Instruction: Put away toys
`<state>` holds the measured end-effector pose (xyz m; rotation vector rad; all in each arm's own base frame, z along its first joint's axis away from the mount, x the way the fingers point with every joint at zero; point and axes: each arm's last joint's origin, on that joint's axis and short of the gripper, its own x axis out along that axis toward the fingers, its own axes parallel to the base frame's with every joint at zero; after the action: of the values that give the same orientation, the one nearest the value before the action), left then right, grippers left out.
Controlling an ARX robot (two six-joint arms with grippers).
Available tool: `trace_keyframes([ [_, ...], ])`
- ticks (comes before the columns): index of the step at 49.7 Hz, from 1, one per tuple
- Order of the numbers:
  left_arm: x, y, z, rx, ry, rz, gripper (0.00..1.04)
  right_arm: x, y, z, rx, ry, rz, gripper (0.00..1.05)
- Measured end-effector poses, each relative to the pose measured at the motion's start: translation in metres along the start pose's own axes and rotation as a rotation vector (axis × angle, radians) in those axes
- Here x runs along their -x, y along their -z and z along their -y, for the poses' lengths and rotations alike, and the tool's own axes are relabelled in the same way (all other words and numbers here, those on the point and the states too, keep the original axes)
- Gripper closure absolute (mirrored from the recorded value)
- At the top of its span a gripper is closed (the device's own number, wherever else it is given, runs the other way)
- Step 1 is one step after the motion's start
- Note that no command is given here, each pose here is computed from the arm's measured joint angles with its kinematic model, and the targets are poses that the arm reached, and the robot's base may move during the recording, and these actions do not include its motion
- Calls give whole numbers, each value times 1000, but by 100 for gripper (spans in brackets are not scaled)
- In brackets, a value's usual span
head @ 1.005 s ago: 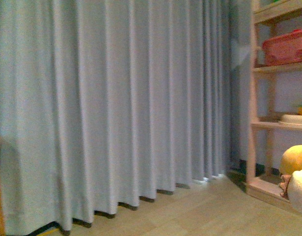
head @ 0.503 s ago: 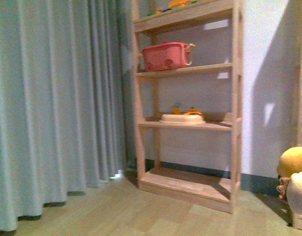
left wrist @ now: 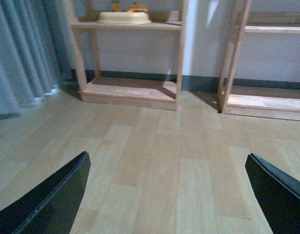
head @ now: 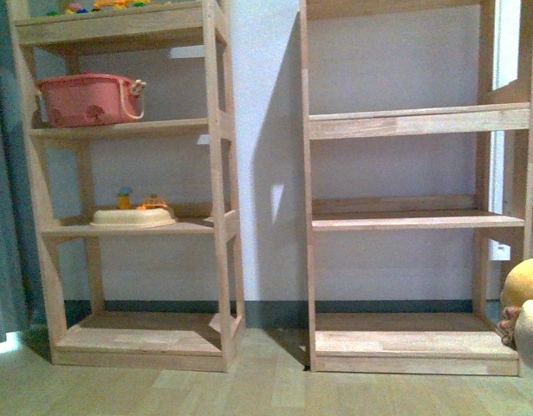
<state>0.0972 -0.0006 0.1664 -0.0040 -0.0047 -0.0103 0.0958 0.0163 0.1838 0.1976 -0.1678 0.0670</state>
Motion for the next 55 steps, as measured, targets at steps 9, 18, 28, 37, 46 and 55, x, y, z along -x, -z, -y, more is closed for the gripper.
trace_keyframes([
  [9, 0, 0, 0, 0, -7, -1, 6, 0, 0, -1, 0, -18, -3, 85],
  [18, 0, 0, 0, 0, -11, -1, 6, 0, 0, -1, 0, -17, -3, 85],
  [28, 0, 0, 0, 0, -1, -1, 6, 0, 0, 0, 0, -2, -1, 85],
  [37, 0, 0, 0, 0, -5, -1, 6, 0, 0, 0, 0, -9, -2, 85],
  [46, 0, 0, 0, 0, -8, -1, 6, 0, 0, 0, 0, -12, -2, 85],
  [55, 0, 0, 0, 0, -8, -1, 6, 0, 0, 0, 0, -12, -2, 85],
])
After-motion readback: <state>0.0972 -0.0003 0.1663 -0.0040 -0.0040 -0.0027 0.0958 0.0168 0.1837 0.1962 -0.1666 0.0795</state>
